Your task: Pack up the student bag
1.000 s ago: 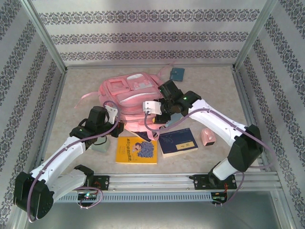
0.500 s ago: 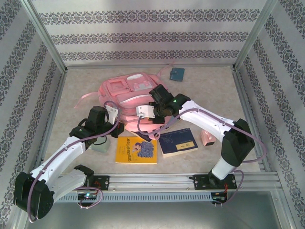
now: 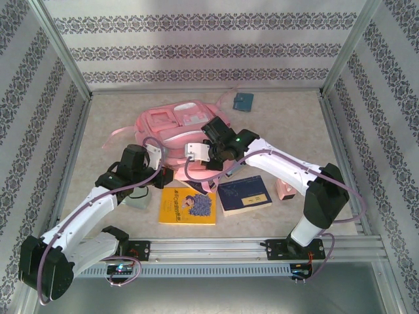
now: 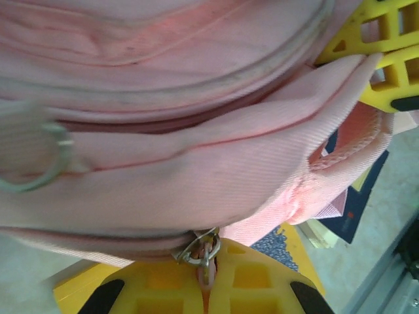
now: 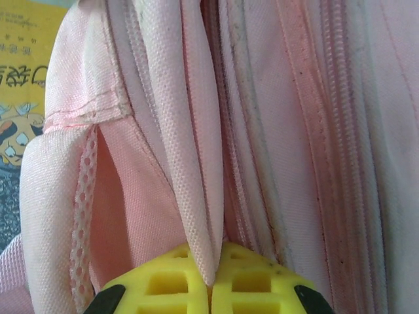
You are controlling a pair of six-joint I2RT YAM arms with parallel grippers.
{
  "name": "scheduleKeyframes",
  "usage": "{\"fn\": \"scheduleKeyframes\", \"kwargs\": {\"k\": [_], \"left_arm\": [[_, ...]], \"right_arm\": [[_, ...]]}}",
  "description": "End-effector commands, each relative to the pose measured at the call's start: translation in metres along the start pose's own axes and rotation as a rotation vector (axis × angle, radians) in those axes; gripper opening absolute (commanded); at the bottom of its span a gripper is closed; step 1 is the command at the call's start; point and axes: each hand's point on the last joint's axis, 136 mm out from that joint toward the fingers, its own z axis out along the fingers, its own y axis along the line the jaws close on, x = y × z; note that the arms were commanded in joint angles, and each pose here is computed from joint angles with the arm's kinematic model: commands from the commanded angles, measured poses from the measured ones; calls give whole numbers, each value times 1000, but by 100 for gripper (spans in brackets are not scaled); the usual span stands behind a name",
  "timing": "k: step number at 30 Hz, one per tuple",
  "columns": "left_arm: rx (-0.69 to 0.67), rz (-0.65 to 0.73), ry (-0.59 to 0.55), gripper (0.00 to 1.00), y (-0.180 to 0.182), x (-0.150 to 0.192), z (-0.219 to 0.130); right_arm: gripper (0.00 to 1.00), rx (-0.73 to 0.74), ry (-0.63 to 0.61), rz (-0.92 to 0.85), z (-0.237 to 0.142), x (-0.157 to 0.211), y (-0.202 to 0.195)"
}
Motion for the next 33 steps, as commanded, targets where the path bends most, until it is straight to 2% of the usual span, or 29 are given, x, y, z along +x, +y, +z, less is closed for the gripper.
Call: {"fn": "scheduleKeyframes", "kwargs": {"k": [1,7,11,14,17,19,23,26,29,30,33], "left_arm": [[107,25,-78,0,-30,-27,-3],[117,4,-92,0,-36,-32,9],[123,-10,-109,0,-39,-41,15],[88,-17,-106,0,-32,-41,16],[30,0,-114,0,-23,-35,7],[11,13,-120,0,-20,-29,-1],[-13,26,-112,0,-14,-13,-9],[-10,31,-88,0,-12,-2,-9],[-14,40,-55,0,-12,7,-11],[-21,45,-45,0,-11,10,-13],[-43,67,-18,0,-8,18,-19]], "right_arm": [[0,38,-83,73,-7,-32,-15],[0,-19,-147,179,-3,-59,-11],[0,-99,-181,185,5,-76,8],[2,-108,-198,196,3,-81,9],[24,-108,-276,201,-17,-85,6],[32,-61,-344,202,-36,-86,-3],[42,44,-453,252,-64,-81,-37],[52,98,-426,237,-62,-68,-62],[54,80,-365,193,-47,-61,-75],[57,56,-366,185,-42,-61,-77],[59,-42,-359,159,-25,-60,-73]]}}
